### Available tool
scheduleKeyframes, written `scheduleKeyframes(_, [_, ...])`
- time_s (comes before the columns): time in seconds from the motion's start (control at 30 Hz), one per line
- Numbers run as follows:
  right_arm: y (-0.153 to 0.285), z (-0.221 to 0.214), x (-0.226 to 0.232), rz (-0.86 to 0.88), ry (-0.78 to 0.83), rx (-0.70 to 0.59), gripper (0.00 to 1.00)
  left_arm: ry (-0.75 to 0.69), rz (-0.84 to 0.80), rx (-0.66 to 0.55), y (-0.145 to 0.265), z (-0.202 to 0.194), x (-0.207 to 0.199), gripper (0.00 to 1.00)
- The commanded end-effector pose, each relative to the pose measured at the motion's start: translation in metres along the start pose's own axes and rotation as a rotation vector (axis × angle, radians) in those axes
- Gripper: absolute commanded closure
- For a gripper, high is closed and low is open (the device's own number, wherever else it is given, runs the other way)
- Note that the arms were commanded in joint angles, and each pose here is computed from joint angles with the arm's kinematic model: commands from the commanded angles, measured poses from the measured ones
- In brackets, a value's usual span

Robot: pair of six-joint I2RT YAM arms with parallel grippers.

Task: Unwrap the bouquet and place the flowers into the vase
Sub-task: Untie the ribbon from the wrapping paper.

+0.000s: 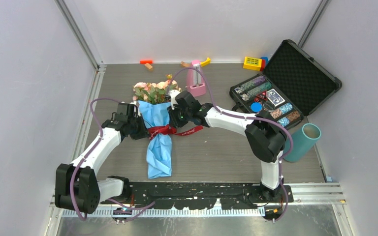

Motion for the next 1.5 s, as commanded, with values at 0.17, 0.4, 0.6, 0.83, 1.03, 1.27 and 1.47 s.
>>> scheduleKeyframes(0.17, [0.014,0.014,0.0,-0.052,-0.021,-0.123,0.99,-0.011,0.003,-0.078,0.014,0.016,-0.005,1.0])
scheduleKeyframes(0.4, [0.036,0.011,-0.02,-0.219,-0.109,-0.241,1.0,0.025,0.057,-0.075,0.011,0.015,0.004,1.0])
scheduleKeyframes(0.6, [0.044,-0.003,-0.035,-0.328,-0.174,-0.263,1.0,0.031,0.063,-0.074,0.011,0.014,0.006,1.0])
scheduleKeyframes(0.83, [0.043,-0.01,-0.027,-0.255,-0.209,-0.258,1.0,0.025,0.041,-0.07,0.012,0.013,0.003,1.0])
scheduleKeyframes(1.03, [0.044,-0.004,-0.023,-0.228,-0.219,-0.27,0.98,-0.03,0.014,-0.108,0.029,0.023,-0.005,0.69])
scheduleKeyframes(1.27, [0.051,-0.005,-0.024,-0.233,-0.235,-0.28,0.94,-0.156,-0.06,-0.18,0.047,0.047,-0.029,0.37])
scheduleKeyframes(1.47, [0.054,-0.007,-0.029,-0.238,-0.269,-0.296,0.93,-0.307,-0.116,-0.098,0.029,0.041,-0.065,0.33])
Point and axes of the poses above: each gripper's point midway between its finger pads, its own y axis back along the fingers, its own x axis along the line the jaws close on, z = x × y, the point moved 5 cm from there along y, back along the fingers
